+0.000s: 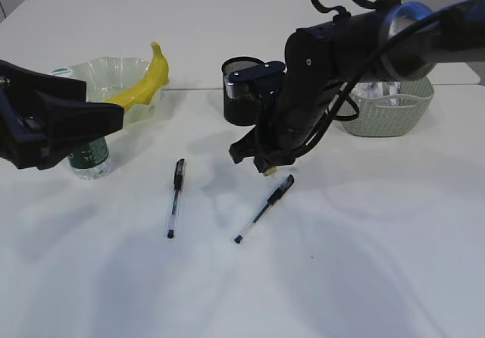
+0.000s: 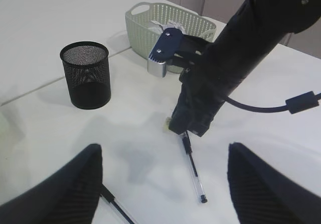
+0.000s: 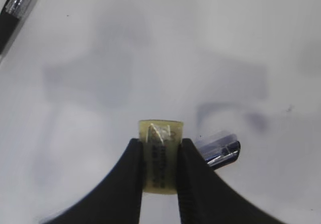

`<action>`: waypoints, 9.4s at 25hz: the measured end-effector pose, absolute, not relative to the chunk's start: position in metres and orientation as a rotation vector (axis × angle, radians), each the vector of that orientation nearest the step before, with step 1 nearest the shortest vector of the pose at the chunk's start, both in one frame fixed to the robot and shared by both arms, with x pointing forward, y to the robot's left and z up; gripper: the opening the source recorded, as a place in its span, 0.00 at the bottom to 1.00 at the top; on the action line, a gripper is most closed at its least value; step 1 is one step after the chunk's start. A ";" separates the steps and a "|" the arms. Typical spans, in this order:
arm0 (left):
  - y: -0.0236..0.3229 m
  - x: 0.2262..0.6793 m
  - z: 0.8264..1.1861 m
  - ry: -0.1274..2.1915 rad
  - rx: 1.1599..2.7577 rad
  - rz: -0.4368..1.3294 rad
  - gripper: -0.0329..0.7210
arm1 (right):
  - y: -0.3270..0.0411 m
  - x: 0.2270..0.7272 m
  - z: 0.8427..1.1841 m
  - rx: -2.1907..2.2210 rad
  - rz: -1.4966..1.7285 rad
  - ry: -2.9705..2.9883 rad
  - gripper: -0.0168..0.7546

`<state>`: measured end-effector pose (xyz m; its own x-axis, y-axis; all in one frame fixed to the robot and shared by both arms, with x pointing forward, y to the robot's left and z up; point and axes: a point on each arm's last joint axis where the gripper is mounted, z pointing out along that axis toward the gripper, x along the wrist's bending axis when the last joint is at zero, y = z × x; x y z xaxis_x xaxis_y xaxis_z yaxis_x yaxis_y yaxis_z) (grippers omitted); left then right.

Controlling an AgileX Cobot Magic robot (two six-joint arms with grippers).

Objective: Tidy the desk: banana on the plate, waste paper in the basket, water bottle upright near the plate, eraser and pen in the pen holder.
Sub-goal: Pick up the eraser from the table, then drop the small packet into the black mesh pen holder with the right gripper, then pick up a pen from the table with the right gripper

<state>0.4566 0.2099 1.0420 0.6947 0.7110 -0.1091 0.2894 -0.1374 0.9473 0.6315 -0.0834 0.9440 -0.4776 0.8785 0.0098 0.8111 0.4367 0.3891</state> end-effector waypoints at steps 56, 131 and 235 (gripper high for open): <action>0.210 0.457 1.042 0.804 1.727 0.446 0.77 | -0.086 0.731 1.007 1.274 0.788 2.148 0.18; 0.210 0.457 1.042 0.809 1.727 0.447 0.76 | -0.094 0.756 1.027 1.323 0.781 2.133 0.42; 0.212 0.452 1.030 0.956 1.798 0.330 0.76 | -0.093 0.609 0.932 2.571 0.547 1.818 0.52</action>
<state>0.4525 0.2124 1.0299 0.6460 0.7357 -0.2034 0.4539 -0.1560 0.8773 0.6086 -0.0932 0.9320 0.2951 0.9051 0.3061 0.9237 -0.3522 0.1508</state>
